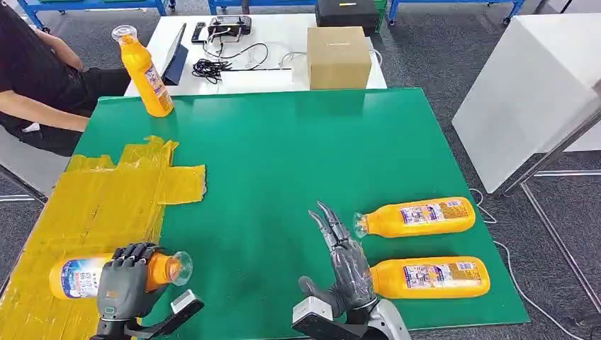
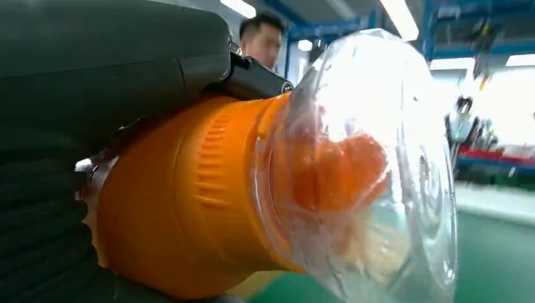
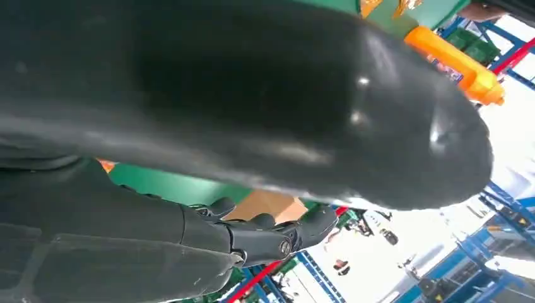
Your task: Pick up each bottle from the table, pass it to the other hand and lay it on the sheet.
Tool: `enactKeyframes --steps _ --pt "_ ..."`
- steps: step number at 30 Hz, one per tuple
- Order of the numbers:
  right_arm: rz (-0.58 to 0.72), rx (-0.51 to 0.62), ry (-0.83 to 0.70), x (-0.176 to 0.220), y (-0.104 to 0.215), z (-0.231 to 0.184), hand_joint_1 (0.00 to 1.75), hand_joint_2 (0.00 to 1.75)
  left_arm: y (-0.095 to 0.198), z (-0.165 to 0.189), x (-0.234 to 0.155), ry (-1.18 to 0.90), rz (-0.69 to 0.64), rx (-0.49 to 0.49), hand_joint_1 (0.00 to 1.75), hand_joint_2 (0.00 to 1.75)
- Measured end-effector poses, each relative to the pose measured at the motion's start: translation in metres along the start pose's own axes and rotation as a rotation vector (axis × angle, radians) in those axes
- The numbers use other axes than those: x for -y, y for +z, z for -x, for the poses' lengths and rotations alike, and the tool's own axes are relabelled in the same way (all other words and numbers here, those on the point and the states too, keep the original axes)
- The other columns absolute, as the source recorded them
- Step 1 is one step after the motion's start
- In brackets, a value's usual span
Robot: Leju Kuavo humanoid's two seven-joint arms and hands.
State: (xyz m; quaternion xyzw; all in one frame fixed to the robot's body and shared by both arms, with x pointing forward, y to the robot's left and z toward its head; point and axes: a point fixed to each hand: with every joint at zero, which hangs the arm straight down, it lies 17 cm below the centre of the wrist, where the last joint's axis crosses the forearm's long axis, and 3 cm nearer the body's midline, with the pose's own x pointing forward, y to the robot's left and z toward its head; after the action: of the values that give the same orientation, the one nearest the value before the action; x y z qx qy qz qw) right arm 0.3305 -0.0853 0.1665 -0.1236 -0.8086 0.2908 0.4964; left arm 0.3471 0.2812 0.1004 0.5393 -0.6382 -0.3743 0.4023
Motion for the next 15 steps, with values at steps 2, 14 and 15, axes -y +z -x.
enactKeyframes --steps 2,14,15 --pt "-0.006 -0.003 -0.005 -0.001 0.000 0.000 0.00 0.00 0.006 0.008 0.017 -0.001 0.053 -0.023 0.86 0.00" --pt "-0.034 -0.018 -0.006 -0.007 0.000 0.002 0.00 1.75 0.020 0.044 0.078 -0.087 0.307 -0.093 0.00 0.00" --pt "-0.032 -0.020 -0.003 -0.006 0.000 0.003 0.00 1.75 0.020 0.047 0.082 -0.094 0.323 -0.105 0.00 0.00"
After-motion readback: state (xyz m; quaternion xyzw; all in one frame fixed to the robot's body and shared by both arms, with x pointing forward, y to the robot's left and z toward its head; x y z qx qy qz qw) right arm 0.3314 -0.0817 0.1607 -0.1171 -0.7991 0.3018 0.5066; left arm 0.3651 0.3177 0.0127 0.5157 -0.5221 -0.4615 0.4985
